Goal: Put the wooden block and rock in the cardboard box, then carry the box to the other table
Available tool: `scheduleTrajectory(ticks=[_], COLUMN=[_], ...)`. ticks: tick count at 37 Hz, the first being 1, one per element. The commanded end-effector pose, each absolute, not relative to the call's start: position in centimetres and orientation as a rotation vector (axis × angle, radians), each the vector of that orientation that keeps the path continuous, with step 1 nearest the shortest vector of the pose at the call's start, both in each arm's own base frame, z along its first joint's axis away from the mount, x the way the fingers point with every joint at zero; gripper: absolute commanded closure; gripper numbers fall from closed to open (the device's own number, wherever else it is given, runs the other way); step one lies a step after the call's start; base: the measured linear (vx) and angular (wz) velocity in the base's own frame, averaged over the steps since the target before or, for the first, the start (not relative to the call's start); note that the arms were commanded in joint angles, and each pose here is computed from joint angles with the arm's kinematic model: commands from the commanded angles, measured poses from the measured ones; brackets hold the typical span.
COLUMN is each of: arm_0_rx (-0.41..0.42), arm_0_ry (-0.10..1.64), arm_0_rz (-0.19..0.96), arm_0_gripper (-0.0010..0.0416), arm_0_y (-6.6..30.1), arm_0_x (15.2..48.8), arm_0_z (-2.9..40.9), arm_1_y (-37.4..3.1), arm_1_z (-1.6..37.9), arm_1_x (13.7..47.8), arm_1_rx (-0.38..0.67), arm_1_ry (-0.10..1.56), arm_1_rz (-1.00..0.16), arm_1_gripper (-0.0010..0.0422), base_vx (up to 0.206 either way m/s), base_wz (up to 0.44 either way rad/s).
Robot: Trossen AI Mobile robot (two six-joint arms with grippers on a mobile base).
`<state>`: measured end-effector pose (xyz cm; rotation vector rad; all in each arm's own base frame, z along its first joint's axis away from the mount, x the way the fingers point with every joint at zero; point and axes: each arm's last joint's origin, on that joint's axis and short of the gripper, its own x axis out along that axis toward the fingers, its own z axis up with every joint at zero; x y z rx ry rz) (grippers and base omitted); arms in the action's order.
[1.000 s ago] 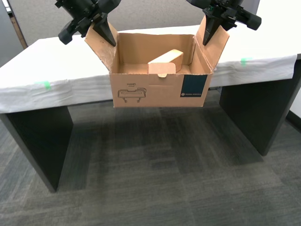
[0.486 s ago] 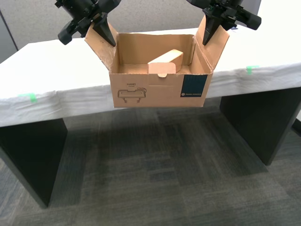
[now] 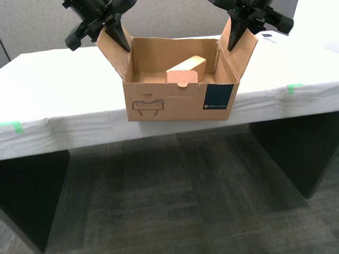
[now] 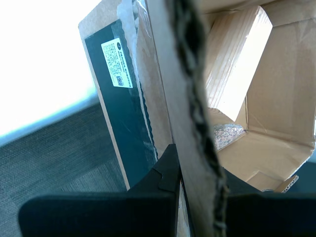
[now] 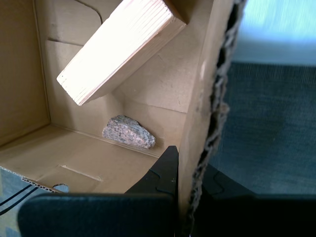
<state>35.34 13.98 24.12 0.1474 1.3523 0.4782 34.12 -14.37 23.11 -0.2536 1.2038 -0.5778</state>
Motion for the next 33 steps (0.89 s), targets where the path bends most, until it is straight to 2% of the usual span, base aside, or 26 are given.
scheduleTrajectory(ticks=[1,20,33], arm_0_rx=[0.157,0.155,0.141], arm_0_ry=[1.333,1.33,1.33], arm_0_rz=[0.508,0.515,0.535], arm_0_gripper=[0.0406,0.0406,0.0406], arm_0_y=[14.3,14.6,15.4], arm_0_x=[35.4,35.3,35.0], arm_0_z=[24.3,24.3,24.3], arm_1_y=[-14.6,-14.6,-14.7], arm_1_z=[23.3,23.4,23.4], arm_1_x=[34.2,34.4,34.4], arm_1_rx=[-0.266,-0.26,-0.185], arm_1_ry=[1.194,1.163,1.136], arm_1_rz=[-0.601,-0.607,-0.657], arm_1_gripper=[0.0413,0.0413,0.0413], base_vx=[0.194,0.188,0.184], base_wz=[0.041,0.074,0.124])
